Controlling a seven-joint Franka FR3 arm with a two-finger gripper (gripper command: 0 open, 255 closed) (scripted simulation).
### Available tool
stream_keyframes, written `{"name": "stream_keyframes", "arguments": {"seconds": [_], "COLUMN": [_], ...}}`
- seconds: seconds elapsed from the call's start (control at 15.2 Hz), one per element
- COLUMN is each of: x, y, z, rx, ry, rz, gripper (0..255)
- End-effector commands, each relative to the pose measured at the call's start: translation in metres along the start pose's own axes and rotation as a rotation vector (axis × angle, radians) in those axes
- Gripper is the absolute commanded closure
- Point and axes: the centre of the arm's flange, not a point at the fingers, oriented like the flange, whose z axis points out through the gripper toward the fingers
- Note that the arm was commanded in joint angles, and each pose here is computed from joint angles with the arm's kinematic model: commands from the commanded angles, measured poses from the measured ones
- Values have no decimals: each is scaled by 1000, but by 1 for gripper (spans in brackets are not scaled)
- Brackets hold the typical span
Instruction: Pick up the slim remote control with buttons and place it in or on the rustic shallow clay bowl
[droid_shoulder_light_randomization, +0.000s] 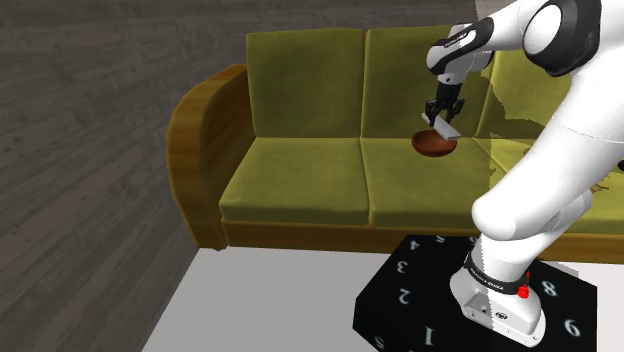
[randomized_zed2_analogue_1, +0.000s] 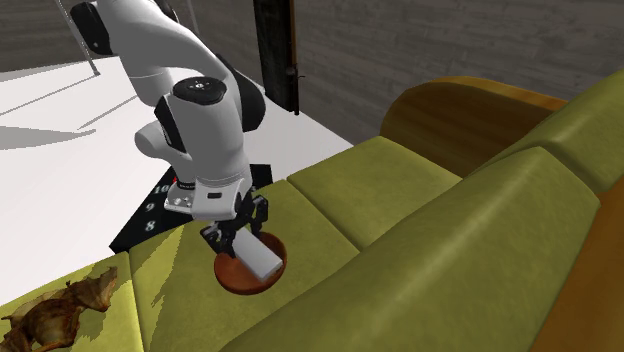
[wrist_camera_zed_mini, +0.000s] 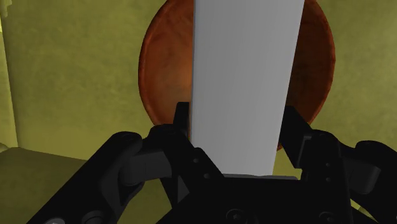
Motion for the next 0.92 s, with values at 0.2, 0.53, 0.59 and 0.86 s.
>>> {"name": "stream_keyframes", "arguments": {"seconds": [0.2,0.53,0.59,0.86], "x": [0,0,0,0], "y": [-2,-2,-2,-2], "z": [27,45,45,45], "rx": [0,0,0,0], "ry": [1,1,1,1], "rz": [0,0,0,0], "gripper": [255,255,255,255]}}
